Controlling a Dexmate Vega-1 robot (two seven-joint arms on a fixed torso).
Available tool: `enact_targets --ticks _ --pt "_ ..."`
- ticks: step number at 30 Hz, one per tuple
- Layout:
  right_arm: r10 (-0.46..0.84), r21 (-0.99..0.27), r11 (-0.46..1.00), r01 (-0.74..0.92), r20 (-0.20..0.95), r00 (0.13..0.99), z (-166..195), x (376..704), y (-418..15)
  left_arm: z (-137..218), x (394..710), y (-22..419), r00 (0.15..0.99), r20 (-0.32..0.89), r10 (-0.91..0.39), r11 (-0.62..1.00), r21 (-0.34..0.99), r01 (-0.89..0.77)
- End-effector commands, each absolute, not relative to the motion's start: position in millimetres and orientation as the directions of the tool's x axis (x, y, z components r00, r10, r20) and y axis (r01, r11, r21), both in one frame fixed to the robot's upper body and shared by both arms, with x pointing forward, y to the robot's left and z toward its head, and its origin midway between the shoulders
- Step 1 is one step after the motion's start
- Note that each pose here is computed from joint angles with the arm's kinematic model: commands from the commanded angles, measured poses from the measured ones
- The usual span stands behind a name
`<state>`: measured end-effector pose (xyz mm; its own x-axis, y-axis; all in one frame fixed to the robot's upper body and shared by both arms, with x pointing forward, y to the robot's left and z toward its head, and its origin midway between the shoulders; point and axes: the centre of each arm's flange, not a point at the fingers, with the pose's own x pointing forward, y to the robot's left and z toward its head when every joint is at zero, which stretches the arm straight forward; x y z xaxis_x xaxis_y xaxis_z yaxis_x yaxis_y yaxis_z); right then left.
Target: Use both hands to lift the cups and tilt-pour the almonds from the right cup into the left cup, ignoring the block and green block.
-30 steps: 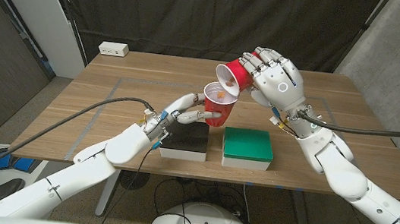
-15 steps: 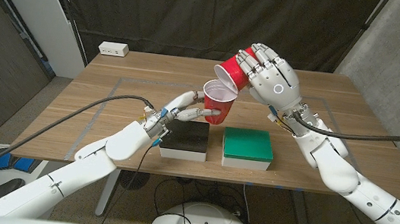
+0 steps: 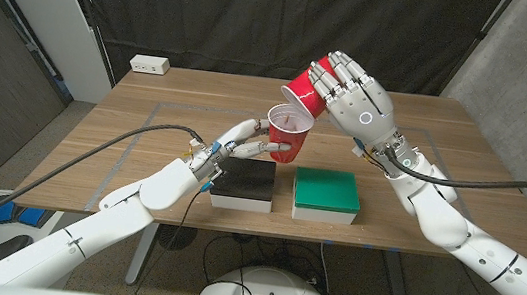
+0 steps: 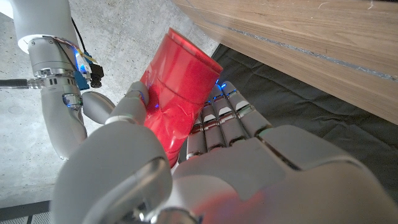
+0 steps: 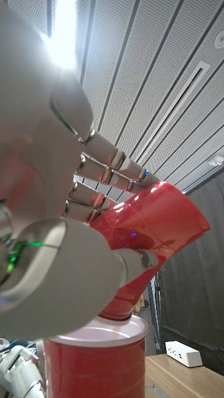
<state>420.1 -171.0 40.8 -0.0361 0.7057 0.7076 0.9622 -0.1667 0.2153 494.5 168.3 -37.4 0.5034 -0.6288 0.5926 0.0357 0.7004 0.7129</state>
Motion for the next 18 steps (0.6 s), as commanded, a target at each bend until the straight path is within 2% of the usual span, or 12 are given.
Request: enact_targets --ticks 1,7,18 --pt "0.721 0.296 -0.166 0.941 0.687 -0.089 42.2 418.7 -171.1 -40.1 494.1 168.6 0.503 0.592 -0.630 0.703 0.709 0.046" --pt "0.722 0.334 -0.156 0.930 0.681 -0.124 40.2 420.2 -173.7 -40.7 493.4 168.4 0.501 0.592 -0.632 0.704 0.709 0.050" --pt "0.720 0.352 -0.171 0.920 0.682 -0.127 39.2 423.9 -175.4 -39.8 491.1 170.6 0.497 0.594 -0.633 0.704 0.709 0.049"
